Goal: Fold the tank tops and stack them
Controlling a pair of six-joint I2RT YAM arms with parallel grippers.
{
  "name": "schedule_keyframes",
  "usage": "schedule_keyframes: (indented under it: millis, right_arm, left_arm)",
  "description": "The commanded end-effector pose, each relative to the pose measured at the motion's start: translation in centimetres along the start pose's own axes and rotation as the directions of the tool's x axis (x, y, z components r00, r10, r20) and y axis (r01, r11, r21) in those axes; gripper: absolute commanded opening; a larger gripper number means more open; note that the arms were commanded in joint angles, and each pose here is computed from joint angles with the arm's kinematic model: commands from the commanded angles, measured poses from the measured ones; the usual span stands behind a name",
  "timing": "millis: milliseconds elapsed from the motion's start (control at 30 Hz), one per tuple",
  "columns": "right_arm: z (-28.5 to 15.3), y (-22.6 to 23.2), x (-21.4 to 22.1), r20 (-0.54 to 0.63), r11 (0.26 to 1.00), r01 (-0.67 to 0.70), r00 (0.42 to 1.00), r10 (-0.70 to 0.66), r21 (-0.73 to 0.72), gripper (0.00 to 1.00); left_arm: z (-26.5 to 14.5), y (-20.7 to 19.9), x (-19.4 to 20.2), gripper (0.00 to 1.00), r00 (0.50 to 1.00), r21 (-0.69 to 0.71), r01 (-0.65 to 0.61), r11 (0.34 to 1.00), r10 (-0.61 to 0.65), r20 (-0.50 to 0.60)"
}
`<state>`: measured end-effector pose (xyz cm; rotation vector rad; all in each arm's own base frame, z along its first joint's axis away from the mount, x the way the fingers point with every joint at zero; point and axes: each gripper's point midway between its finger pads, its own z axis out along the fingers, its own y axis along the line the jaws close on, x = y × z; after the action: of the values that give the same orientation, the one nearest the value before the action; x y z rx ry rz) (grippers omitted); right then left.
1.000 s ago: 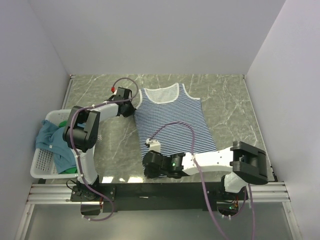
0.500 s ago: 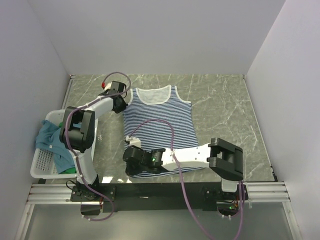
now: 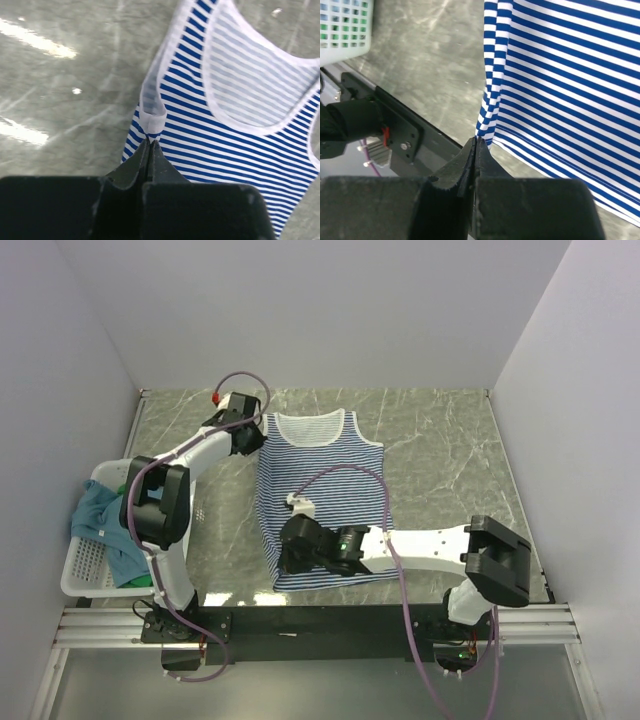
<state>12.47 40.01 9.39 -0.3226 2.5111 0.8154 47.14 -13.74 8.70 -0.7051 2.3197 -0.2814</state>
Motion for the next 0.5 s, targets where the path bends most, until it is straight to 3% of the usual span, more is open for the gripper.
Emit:
schedule_keyframes:
  millis: [0, 467]
  right_arm:
    - [-1.0, -1.0, -0.6, 0.051, 1.000, -0.024, 0.998, 0.024, 0.013, 0.00]
    - [-3.0, -8.3, 1.7, 0.147, 0.980, -0.163, 0.978, 0.145, 0.118, 0.00]
  left_arm:
    - [-0.7, -4.0, -0.8, 0.01, 0.999, 0.100, 0.023, 0.995, -0.026, 0.027]
    - [0.2, -9.3, 2.9, 0.01, 1.000, 0.154, -0.013, 0.988, 0.015, -0.014]
